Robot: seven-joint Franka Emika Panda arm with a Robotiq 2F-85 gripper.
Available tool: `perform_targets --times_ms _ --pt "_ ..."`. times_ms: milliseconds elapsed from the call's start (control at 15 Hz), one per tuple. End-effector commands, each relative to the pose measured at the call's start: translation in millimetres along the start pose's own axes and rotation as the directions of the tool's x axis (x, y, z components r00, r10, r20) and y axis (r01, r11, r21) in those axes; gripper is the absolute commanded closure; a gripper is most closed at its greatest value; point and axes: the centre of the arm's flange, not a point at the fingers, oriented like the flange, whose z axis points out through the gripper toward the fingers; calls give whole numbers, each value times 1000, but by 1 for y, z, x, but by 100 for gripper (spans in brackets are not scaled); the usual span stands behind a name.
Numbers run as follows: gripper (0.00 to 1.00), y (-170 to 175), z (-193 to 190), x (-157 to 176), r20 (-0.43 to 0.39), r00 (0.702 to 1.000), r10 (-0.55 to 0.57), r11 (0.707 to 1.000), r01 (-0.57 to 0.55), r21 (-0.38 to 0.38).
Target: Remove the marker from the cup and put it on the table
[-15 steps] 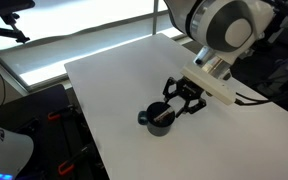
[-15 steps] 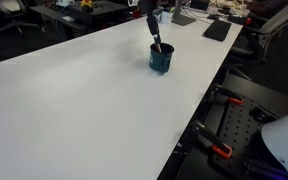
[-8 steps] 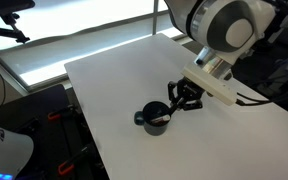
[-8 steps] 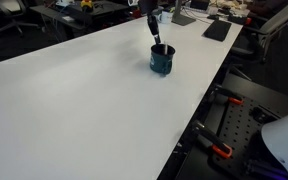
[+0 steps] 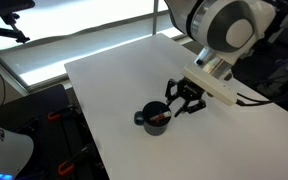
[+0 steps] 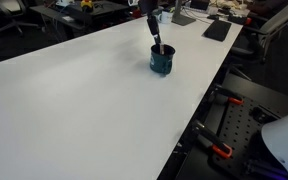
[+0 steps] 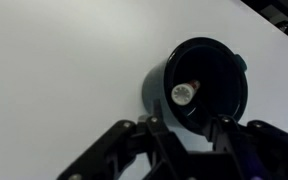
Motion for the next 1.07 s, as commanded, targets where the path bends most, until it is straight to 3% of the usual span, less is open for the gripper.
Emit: perform_targets --times_ms 0,267,1000 --pt "28 -7 -2 -11 -2 1000 4 1000 -4 -6" --pt "0 -7 1 -13 0 1000 14 1000 -14 4" --pt "1 -19 3 -41 36 995 93 995 -94 24"
